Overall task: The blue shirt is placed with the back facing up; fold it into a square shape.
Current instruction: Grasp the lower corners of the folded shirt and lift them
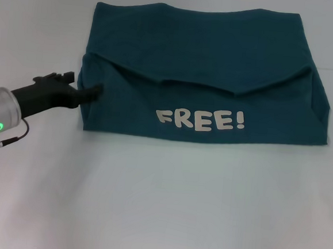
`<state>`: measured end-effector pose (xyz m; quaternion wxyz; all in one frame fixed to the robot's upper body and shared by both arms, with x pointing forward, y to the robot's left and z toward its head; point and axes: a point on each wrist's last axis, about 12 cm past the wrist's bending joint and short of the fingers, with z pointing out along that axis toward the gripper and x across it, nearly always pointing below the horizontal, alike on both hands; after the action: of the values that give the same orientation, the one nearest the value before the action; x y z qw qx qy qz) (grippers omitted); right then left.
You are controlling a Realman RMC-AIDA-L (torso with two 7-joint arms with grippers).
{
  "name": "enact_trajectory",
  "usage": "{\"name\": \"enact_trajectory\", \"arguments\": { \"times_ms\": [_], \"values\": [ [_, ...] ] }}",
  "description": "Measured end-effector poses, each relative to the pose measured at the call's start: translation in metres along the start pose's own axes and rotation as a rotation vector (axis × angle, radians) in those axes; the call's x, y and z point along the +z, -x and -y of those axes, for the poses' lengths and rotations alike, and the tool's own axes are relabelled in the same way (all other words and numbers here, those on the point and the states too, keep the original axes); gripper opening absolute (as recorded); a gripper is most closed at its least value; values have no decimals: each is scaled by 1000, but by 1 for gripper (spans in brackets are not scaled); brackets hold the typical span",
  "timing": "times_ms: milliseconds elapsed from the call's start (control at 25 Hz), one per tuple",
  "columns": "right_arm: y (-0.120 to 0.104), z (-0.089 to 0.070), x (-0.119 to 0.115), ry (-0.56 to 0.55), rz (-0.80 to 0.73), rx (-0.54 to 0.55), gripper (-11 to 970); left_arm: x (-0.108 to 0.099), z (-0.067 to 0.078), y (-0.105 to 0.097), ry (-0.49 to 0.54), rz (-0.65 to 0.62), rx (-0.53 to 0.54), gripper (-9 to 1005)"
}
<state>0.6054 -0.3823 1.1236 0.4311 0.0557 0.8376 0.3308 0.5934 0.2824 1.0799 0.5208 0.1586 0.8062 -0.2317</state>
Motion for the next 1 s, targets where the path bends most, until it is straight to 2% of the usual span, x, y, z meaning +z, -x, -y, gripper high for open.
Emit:
{"name": "enact_trajectory", "arguments": {
  "times_ms": [200, 480, 760, 1000],
  "values": [
    [2, 1, -2, -5, 4, 10, 773, -8, -6, -10, 18, -53, -12, 877],
    [2, 1, -2, -4, 0, 8, 772, -12, -1, -31, 2, -112, -19, 877],
    [-3, -2, 4, 7, -18, 5, 770, -6, 6, -46, -20, -184, 16, 877],
    [-7, -3, 5, 12, -24, 6, 769, 0, 8, -47, -12, -191, 70, 878]
  ]
}}
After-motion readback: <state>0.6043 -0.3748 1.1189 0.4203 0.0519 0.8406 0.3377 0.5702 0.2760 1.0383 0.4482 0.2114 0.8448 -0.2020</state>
